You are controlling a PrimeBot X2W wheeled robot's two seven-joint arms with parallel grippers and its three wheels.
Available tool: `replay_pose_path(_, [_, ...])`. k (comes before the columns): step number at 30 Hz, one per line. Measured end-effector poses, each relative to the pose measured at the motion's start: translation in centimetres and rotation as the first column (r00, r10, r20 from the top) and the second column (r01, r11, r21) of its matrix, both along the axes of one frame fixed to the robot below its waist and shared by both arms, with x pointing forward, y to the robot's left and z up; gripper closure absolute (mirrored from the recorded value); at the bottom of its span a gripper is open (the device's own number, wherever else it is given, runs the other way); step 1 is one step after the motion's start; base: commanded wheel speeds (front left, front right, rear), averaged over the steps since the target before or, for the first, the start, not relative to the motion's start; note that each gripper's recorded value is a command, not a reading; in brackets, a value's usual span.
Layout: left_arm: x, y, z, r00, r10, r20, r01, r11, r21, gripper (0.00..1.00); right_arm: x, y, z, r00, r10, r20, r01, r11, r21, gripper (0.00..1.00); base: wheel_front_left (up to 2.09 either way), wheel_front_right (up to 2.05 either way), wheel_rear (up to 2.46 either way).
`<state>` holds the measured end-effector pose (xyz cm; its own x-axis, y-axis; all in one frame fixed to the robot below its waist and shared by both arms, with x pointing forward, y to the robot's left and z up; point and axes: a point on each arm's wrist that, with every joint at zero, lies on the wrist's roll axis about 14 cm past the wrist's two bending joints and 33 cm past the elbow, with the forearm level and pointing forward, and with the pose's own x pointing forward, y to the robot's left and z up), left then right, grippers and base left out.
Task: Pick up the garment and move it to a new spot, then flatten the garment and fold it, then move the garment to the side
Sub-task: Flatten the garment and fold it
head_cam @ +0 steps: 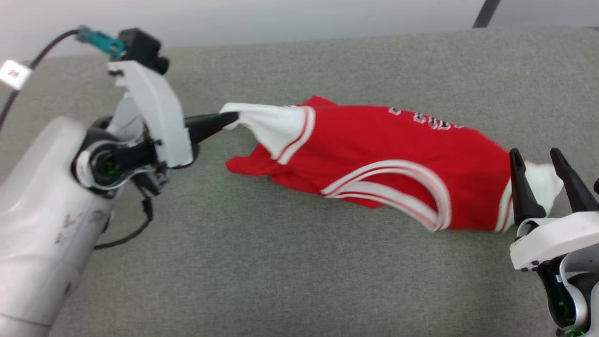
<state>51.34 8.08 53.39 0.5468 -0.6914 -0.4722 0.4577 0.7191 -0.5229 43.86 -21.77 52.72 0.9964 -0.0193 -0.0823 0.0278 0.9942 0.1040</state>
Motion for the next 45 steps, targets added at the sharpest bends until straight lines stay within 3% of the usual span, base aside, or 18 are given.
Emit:
replay_pose_path(8, [-1.7, 6.0, -2.3, 0.993, 0.113, -0.031, -0.11, 0.988, 0.106, 1.0, -0.1, 0.9, 0.8, 1.0, 0.027, 0.011, -0.027, 1.0, 0.001, 0.0, 0.0, 0.0, 0.0])
replay_pose_path(20, [-6.9, 11.9, -9.0, 0.965, 0.196, -0.173, -0.133, 0.938, 0.321, 1.0, -1.0, 0.2, 0.7, 1.0, 0.016, -0.009, -0.016, 1.0, -0.011, 0.0, 0.0, 0.0, 0.0])
replay_pose_path(30, [-7.7, 14.3, -11.5, 0.954, 0.249, -0.165, -0.158, 0.889, 0.43, 1.0, -0.7, 0.7, 0.1, 0.998, 0.04, -0.053, -0.042, 0.999, -0.031, 0.0, 0.0, 0.0, 0.0])
replay_pose_path(38, [-7.7, 15.3, -13.5, 0.938, 0.3, -0.172, -0.2, 0.877, 0.437, 1.0, -0.5, 0.6, -0.8, 0.994, 0.048, -0.101, -0.053, 0.997, -0.049, 0.0, 0.0, 0.0, 0.0])
replay_pose_path(40, [-7.6, 15.3, -13.6, 0.937, 0.307, -0.164, -0.214, 0.879, 0.425, 0.91, -0.5, 0.8, -0.9, 0.993, 0.053, -0.109, -0.059, 0.997, -0.052, 0.0, 0.0, 0.0, 0.0])
replay_pose_path(42, [-7.6, 15.4, -13.7, 0.935, 0.314, -0.164, -0.225, 0.884, 0.41, 0.71, -0.4, 1.0, -1.1, 0.991, 0.064, -0.12, -0.071, 0.996, -0.06, 0.0, 0.0, 0.0, 0.0])
replay_pose_path(43, [-7.5, 15.2, -13.6, 0.935, 0.316, -0.158, -0.232, 0.887, 0.4, 0.24, -0.4, 1.1, -1.2, 0.99, 0.068, -0.126, -0.077, 0.995, -0.063, 0.0, 0.0, 0.0, 0.0])
replay_pose_path(44, [-7.5, 15.2, -13.6, 0.935, 0.321, -0.151, -0.242, 0.888, 0.391, 0.01, -0.3, 1.3, -1.3, 0.988, 0.075, -0.133, -0.085, 0.994, -0.066, 0.0, 0.0, 0.0, 0.0])
replay_pose_path(45, [-7.5, 15.2, -13.6, 0.934, 0.325, -0.146, -0.249, 0.889, 0.385, 0.0, -0.3, 1.5, -1.4, 0.986, 0.087, -0.144, -0.098, 0.993, -0.071, 0.0, 0.0, 0.0, 0.0])
